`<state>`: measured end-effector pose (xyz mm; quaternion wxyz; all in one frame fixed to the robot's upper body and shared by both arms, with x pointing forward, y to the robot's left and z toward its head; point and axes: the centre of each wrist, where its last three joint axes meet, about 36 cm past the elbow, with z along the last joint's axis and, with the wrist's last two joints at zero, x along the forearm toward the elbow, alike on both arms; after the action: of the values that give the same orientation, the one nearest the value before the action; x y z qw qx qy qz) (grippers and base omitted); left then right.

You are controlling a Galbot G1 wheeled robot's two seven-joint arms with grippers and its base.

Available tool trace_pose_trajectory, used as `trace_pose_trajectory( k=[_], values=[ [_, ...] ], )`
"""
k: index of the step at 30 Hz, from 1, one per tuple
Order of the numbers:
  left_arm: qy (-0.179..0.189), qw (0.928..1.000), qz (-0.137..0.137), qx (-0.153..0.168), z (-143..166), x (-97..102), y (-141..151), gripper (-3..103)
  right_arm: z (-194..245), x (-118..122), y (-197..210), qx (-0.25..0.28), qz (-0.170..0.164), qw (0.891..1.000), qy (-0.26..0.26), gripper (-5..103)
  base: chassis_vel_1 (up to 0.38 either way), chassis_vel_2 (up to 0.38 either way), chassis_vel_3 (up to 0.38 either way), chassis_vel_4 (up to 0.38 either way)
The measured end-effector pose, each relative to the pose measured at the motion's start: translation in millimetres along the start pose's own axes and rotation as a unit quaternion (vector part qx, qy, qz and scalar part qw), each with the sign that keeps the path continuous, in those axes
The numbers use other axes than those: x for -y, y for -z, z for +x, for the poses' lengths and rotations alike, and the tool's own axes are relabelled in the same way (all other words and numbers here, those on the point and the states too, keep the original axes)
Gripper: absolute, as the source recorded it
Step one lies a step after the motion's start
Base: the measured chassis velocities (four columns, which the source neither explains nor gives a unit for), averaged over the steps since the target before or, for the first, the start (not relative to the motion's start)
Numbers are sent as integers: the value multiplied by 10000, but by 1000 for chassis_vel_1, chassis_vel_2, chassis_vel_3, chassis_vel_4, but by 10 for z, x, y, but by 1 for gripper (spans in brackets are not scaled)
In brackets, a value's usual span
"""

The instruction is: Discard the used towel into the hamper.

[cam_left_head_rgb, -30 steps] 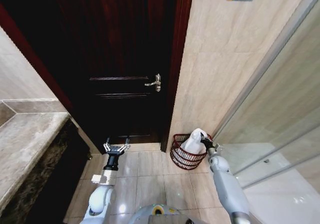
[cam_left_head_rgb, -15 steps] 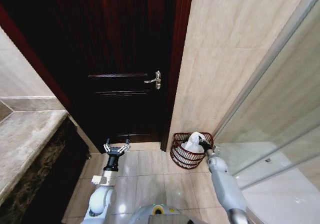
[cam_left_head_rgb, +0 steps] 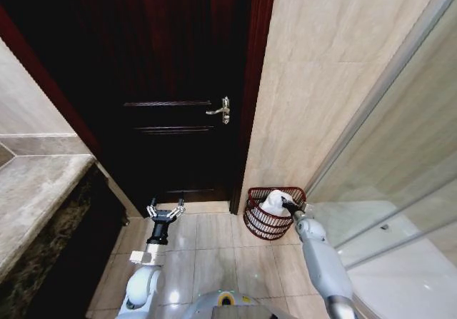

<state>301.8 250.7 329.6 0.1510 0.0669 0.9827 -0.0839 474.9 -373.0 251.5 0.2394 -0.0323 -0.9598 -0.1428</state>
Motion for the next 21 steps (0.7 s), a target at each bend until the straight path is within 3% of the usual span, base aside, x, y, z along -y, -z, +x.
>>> trace_pose_trajectory(
  k=[4, 7, 8, 12, 16, 18, 19, 21],
  values=[
    [11, 10000, 4, -7, 14, 1, -3, 100, -37, 8, 5, -57, 116, 9999, -33, 1, 0, 0, 0, 0],
    [15, 10000, 1, -2, 12, -3, -1, 100, -103, -8, 35, 118, 111, 9998, -87, 16, 0, 0, 0, 0],
    [15, 10000, 1, -2, 12, -3, -1, 100, -103, -8, 35, 118, 111, 9998, -87, 16, 0, 0, 0, 0],
    [17, 10000, 1, 11, 8, -4, 5, 100, -120, -55, 131, 386, 16, 9992, -76, 33, 0, 0, 0, 0],
    [25, 10000, 5, 21, 5, -10, 12, 100, 8, -109, 367, 134, -63, 9998, -131, 44, 0, 0, 0, 0],
    [25, 10000, 11, 25, 7, -12, 11, 100, 99, -105, 575, -366, -302, 9987, -194, 55, 0, 0, 0, 0],
    [25, 10000, 11, 25, 7, -12, 11, 100, 99, -105, 575, -366, -302, 9987, -194, 55, 0, 0, 0, 0],
    [22, 10000, 21, 30, 7, -6, 8, 100, 120, -54, 626, -624, -358, 9970, -280, 66, 0, 0, 0, 0]
  ],
)
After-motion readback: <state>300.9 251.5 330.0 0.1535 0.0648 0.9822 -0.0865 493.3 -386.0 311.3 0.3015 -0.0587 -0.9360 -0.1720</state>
